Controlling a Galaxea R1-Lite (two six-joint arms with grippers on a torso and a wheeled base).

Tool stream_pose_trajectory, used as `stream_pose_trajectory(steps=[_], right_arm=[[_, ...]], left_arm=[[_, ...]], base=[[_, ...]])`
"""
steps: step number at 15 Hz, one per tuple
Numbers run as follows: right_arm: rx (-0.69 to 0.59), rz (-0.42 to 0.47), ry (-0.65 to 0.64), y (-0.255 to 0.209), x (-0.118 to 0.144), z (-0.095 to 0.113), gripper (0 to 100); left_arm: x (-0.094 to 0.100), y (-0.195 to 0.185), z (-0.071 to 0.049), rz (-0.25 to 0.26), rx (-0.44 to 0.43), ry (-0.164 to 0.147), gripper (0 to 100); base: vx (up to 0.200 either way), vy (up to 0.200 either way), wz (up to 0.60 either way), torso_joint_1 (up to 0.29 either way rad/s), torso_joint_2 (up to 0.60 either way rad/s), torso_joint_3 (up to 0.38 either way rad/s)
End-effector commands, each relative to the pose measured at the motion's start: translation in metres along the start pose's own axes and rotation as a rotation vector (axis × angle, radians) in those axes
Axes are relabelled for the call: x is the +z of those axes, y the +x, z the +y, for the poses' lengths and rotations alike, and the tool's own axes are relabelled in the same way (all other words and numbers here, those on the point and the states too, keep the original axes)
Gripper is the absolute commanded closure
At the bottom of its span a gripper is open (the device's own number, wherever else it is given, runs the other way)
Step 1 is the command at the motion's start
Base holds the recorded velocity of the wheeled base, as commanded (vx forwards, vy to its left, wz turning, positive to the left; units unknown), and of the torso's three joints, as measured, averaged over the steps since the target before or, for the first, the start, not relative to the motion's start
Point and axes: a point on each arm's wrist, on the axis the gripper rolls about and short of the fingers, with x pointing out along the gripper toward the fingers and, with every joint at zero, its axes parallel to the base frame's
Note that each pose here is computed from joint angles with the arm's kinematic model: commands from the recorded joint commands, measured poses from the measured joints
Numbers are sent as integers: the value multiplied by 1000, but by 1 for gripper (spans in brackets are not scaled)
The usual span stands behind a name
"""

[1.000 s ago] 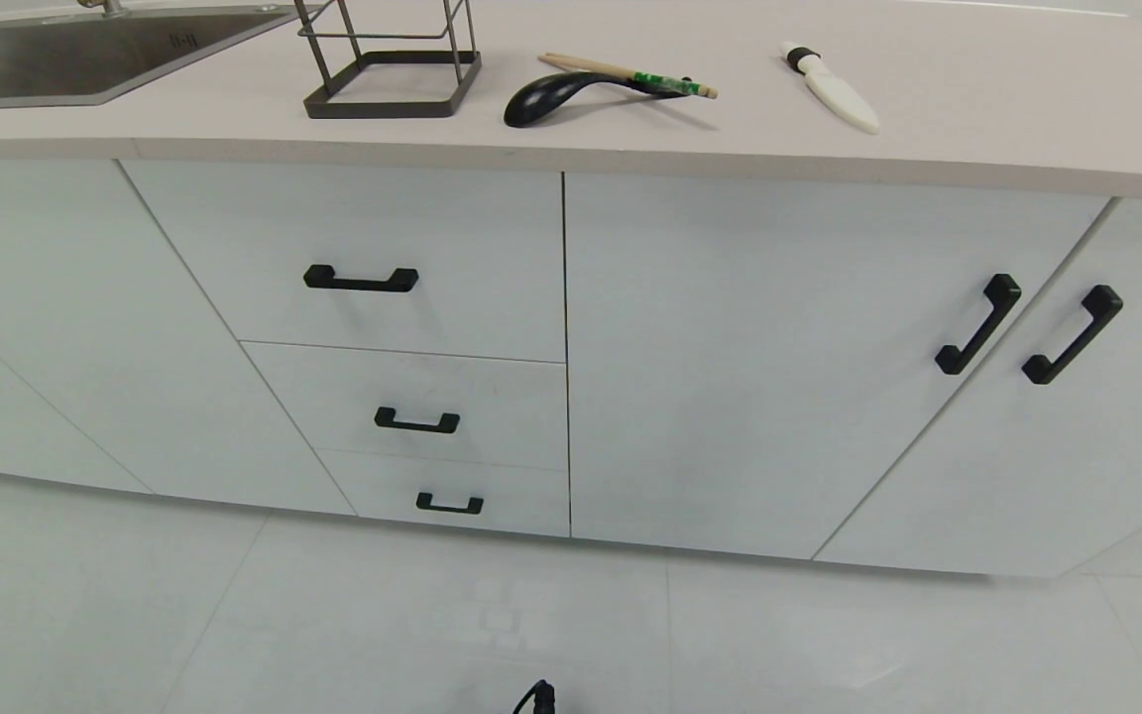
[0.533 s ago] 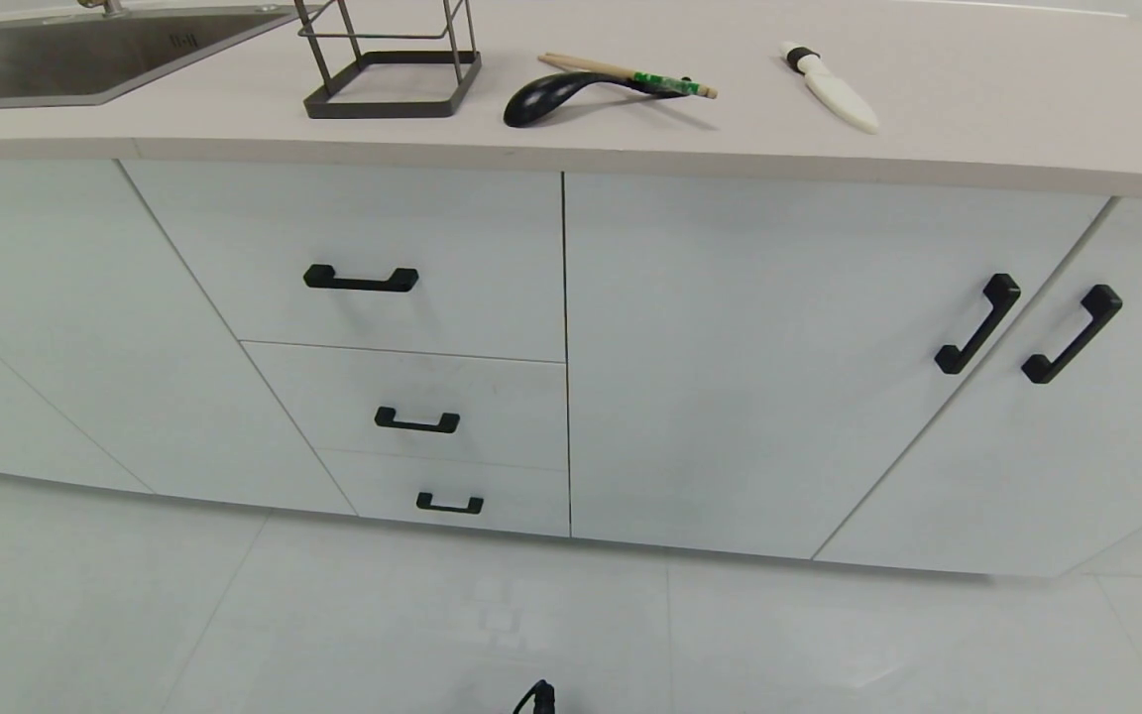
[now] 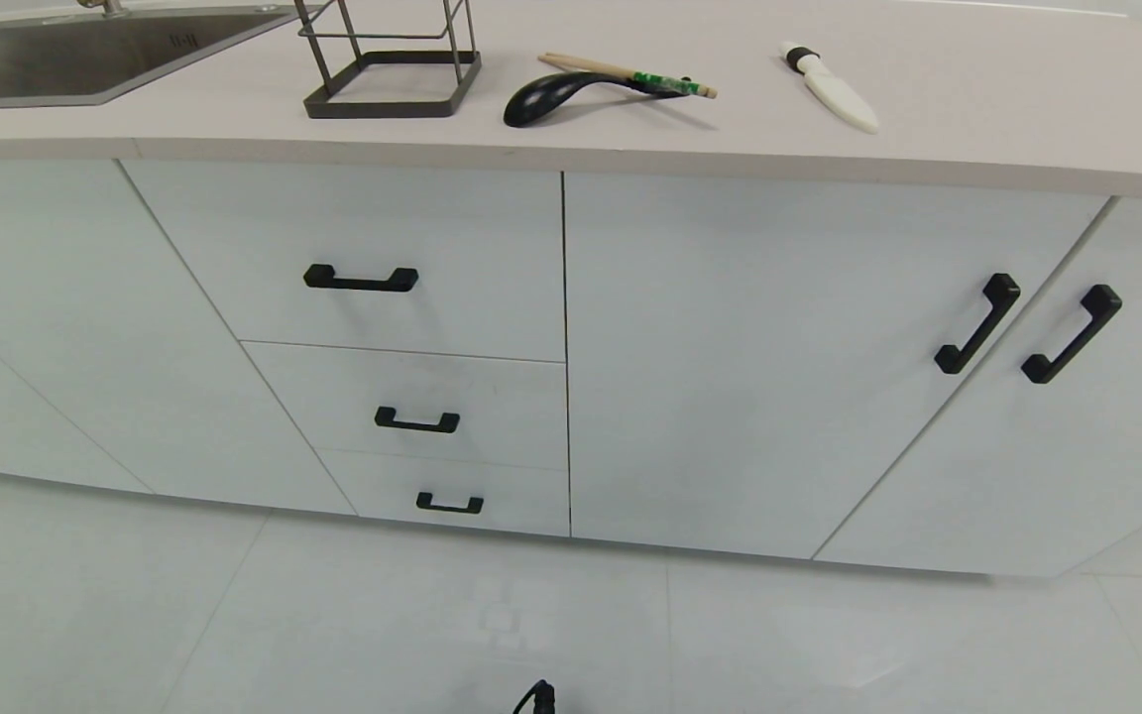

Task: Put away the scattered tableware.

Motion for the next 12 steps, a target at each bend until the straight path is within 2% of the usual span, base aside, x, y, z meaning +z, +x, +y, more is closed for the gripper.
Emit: stream_pose_trajectory(steps=[1,2,3,4,5,6,7,8,9,10,11,12], right_arm=[[-1,1,0,0,0,0,100],[0,2,0,0,0,0,100],[0,2,0,0,0,0,100],[0,2,0,0,0,0,100],[-1,1,0,0,0,0,100],[0,2,0,0,0,0,100],[2,2,0,0,0,0,100],[0,2,0,0,0,0,100],[0,2,0,0,0,0,100],[0,2,0,0,0,0,100],[0,2,0,0,0,0,100],[2,2,0,0,0,0,100]], left_arm=[[-11,13,-5,107,-175,21,0],[-16,14,-10,156,-248,60,0],[-24,19,-16,216,-349,88,0],[-32,24,-21,257,-410,109,0],[-36,28,-22,291,-453,156,0],[-37,33,-19,314,-480,189,0],[-36,37,-16,322,-492,202,0],[-34,44,-9,327,-500,218,0],[-33,64,5,321,-506,262,0],[-33,66,7,317,-504,269,0],[-30,105,23,223,-498,385,0],[-26,127,24,171,-535,419,0]], base=[[0,0,0,0,0,0],[0,0,0,0,0,0],[0,0,0,0,0,0],[0,0,0,0,0,0],[0,0,0,0,0,0],[0,0,0,0,0,0],[0,0,0,0,0,0],[0,0,0,0,0,0],[0,0,0,0,0,0],[0,0,0,0,0,0],[0,0,0,0,0,0],[0,0,0,0,0,0]])
